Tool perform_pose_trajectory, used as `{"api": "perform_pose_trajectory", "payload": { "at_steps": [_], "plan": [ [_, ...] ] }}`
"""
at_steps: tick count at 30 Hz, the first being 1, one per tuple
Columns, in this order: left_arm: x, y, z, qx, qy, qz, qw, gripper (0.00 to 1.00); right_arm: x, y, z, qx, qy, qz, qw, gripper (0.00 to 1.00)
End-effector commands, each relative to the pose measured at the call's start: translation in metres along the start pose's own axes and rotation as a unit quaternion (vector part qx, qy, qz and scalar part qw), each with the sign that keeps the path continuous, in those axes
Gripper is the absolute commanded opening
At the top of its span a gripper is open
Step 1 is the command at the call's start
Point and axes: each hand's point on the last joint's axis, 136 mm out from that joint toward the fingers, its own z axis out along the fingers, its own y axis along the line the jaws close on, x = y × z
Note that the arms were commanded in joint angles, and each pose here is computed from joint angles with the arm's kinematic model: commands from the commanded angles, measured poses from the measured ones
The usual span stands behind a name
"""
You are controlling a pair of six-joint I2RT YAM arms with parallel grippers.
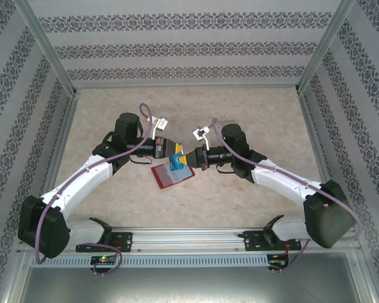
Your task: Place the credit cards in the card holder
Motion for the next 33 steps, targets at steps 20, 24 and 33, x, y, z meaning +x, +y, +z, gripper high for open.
{"api": "perform_pose_trajectory", "payload": {
  "at_steps": [20,24,33],
  "plan": [
    [0.067,0.133,-0.071,-0.401,0.002,-0.131,0.907,1.00,0.039,-0.122,0.020,0.193,0.111,0.026,0.974,0.00],
    [0.094,0.149,-0.058,-0.388,0.021,-0.168,0.906,1.00,0.046,-0.142,0.031,0.195,0.149,0.076,0.966,0.00],
    [0.119,0.178,-0.035,-0.369,0.005,-0.247,0.896,0.69,0.062,-0.159,0.041,0.160,0.219,0.162,0.949,0.00]
  ]
}}
